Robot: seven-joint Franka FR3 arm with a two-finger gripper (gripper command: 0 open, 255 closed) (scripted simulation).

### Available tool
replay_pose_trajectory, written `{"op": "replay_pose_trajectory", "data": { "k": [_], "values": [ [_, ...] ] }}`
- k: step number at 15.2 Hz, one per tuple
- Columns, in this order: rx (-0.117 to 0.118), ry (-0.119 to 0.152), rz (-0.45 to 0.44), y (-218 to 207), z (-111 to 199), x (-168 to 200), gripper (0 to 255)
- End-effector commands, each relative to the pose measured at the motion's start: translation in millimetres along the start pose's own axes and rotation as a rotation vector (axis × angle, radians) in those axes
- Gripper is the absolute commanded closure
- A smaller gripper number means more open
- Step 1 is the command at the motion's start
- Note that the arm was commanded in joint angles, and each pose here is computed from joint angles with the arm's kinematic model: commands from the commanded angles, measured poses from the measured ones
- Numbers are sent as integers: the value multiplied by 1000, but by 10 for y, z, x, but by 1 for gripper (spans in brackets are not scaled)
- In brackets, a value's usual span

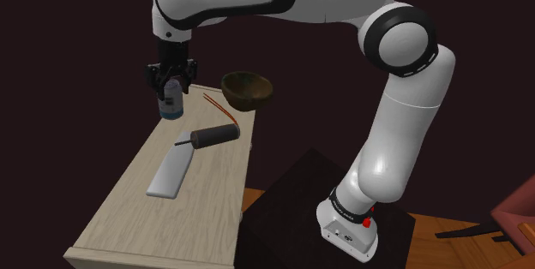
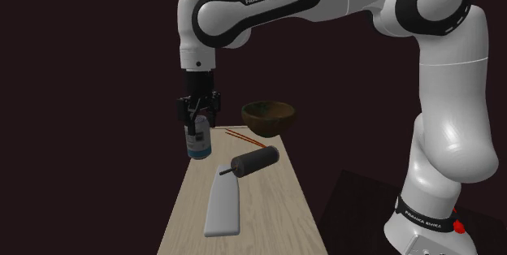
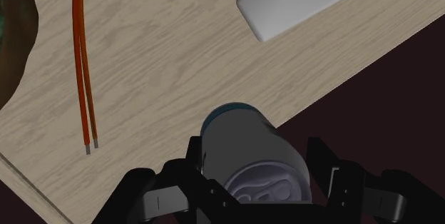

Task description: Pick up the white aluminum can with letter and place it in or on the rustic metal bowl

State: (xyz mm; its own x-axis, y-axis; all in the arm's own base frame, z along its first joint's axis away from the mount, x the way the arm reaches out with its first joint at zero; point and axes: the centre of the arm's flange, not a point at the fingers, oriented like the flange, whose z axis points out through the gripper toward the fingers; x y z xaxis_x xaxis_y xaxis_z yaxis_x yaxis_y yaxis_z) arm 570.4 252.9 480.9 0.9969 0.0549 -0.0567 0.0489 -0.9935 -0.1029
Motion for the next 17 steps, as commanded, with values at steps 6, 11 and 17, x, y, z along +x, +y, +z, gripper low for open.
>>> {"op": "replay_pose_trajectory", "data": {
  "k": [6,11,17],
  "values": [
    [0,-2,0,-1,14,-1,255],
    [0,-2,0,-21,-199,-11,255],
    [0,-2,0,-54,-514,-29,255]
  ]
}}
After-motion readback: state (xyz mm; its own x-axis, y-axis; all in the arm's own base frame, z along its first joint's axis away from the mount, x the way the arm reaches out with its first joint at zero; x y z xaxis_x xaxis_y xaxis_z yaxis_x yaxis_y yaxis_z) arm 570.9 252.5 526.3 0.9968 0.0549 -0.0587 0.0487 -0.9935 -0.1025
